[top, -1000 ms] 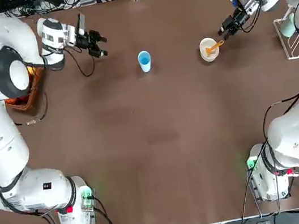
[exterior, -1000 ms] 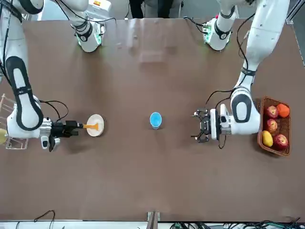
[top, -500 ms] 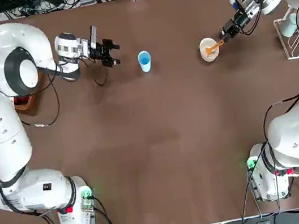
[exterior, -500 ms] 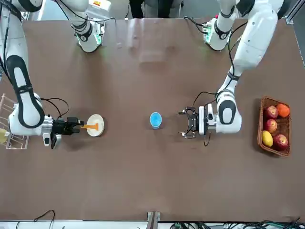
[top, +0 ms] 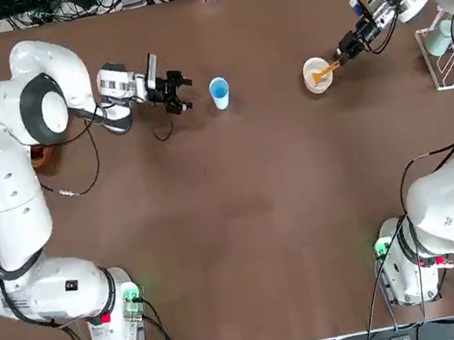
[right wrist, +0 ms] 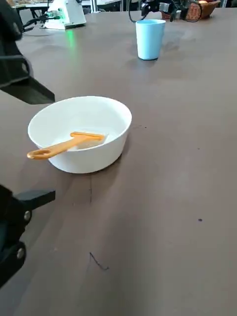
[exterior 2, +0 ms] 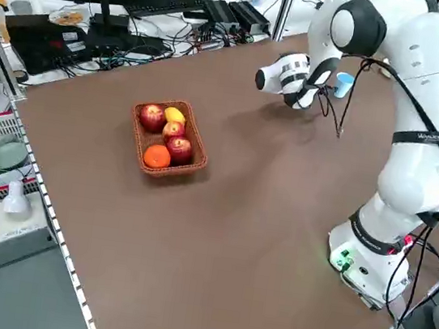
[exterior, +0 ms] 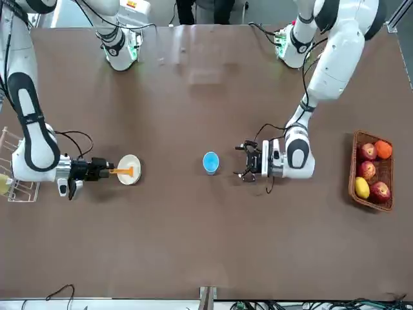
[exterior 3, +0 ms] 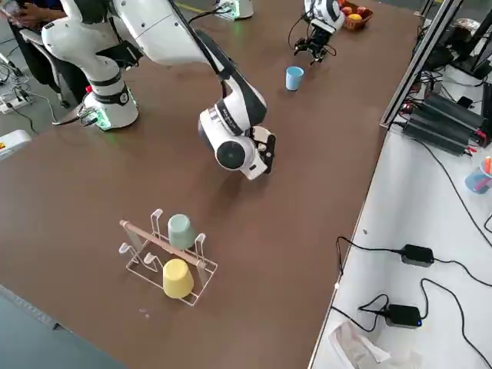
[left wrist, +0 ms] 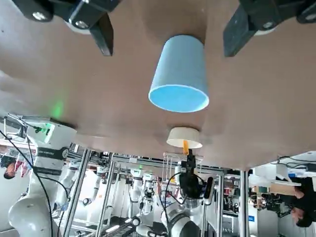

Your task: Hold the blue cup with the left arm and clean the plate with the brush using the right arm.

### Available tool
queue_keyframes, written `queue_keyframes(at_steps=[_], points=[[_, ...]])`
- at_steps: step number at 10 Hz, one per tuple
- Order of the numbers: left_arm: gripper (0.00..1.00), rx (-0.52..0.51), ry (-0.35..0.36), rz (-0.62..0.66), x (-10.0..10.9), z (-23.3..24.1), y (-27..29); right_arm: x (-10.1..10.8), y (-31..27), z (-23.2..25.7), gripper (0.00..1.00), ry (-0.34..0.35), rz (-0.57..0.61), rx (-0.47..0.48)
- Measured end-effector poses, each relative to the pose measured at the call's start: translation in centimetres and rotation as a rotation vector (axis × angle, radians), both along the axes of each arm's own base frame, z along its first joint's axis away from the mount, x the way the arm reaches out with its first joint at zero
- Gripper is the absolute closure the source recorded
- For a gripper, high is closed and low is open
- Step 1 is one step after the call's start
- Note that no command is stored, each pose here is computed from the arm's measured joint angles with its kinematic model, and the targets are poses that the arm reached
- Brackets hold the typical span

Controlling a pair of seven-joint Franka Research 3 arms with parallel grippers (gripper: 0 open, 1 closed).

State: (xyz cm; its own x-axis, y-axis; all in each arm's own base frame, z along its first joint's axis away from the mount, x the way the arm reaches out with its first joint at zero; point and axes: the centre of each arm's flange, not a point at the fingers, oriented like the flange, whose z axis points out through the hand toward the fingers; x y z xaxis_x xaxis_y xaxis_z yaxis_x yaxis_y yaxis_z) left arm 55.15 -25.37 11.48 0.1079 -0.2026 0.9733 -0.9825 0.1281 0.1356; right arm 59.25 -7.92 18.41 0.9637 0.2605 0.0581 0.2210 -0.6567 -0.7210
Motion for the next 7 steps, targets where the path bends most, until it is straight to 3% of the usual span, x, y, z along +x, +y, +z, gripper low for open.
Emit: queue_keyframes(at_steps=[3, 5, 7], points=[[0.01, -0.017, 0.016, -0.001, -0.8, -0.3, -2.0, 0.2, -0.3, -0.2, 0.27, -0.017, -0.016, -0.021], [0.01, -0.019, 0.018, -0.004, -1.2, -1.0, -2.3, 0.1, -0.3, -0.3, 0.45, -0.017, -0.019, -0.024], [0.02, -0.031, 0.002, 0.003, -1.2, -1.8, -2.6, -0.2, -0.3, -0.5, 0.47, -0.01, -0.019, -0.022]])
